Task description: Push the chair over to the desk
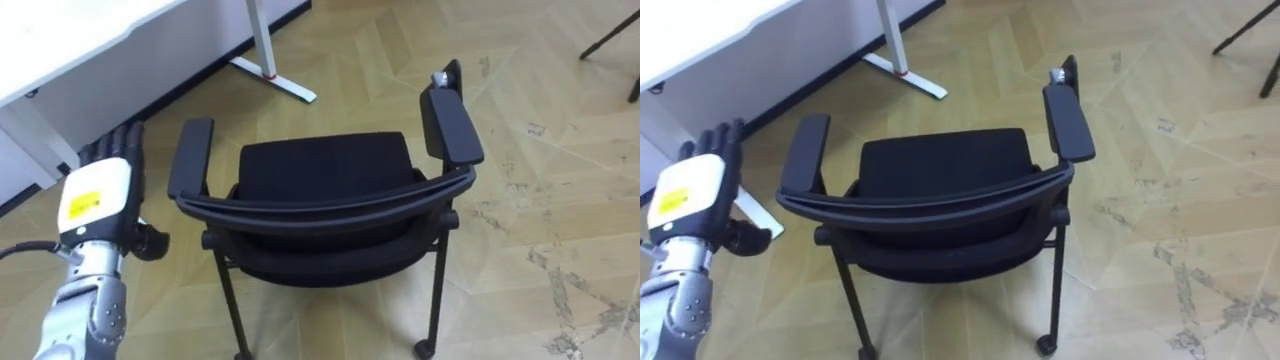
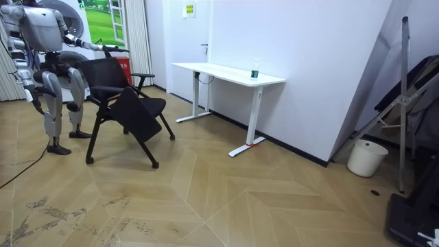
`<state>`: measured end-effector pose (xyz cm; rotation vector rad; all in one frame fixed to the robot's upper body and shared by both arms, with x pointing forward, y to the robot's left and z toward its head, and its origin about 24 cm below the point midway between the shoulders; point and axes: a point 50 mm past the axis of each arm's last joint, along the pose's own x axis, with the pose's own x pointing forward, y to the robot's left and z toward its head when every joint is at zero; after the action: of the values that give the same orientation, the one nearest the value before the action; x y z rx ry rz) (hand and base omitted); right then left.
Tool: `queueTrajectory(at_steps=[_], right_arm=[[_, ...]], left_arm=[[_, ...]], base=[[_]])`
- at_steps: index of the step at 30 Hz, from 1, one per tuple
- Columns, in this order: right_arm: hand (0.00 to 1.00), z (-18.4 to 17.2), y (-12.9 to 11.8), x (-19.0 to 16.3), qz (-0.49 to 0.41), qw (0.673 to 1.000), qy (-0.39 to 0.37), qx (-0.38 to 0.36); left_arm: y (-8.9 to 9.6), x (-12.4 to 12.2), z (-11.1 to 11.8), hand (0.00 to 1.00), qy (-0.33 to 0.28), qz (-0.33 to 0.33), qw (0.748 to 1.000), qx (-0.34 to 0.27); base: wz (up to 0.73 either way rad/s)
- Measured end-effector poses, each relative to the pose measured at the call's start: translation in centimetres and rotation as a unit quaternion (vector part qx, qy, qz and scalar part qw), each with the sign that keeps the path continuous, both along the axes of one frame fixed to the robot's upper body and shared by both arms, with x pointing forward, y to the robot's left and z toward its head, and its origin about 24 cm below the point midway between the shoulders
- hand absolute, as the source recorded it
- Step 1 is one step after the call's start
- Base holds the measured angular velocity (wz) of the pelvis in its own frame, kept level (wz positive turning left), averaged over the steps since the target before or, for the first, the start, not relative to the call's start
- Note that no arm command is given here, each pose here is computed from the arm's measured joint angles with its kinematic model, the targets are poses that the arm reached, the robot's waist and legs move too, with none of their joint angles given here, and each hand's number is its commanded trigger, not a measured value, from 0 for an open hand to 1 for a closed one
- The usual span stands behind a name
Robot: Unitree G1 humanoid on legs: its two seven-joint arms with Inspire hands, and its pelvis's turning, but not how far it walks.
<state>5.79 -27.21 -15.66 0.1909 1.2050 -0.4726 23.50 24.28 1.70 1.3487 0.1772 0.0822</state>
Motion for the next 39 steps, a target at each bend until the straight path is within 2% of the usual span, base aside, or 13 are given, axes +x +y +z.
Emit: queueTrajectory(at_steps=[6,10,18,35,39], right_arm=[[0.00,0.1,-0.5,-0.4,0.001,1.000,0.007,-0.002],[0.00,0.3,-1.4,-0.6,-0.003,1.000,0.013,-0.011],[0.00,0.6,-2.0,-0.1,-0.012,1.000,-0.004,-0.022],[0.00,0.5,-1.6,-0.1,-0.013,1.000,-0.001,-0.025],[0.00,0.4,-1.5,0.0,-0.010,1.000,0.001,-0.025]], left_arm=[[-1.3,0.6,2.2,0.00,-0.001,-0.053,0.998,0.017],[-1.9,0.7,4.1,0.00,0.000,-0.095,0.994,0.062],[-2.2,0.8,6.4,0.00,0.007,-0.127,0.987,0.103],[-3.1,0.9,6.5,0.00,0.024,-0.153,0.983,0.102],[-3.8,0.9,5.8,0.00,0.054,-0.160,0.981,0.094]], base=[[-0.01],[0.00],[0.00],[0.00],[0.00]])
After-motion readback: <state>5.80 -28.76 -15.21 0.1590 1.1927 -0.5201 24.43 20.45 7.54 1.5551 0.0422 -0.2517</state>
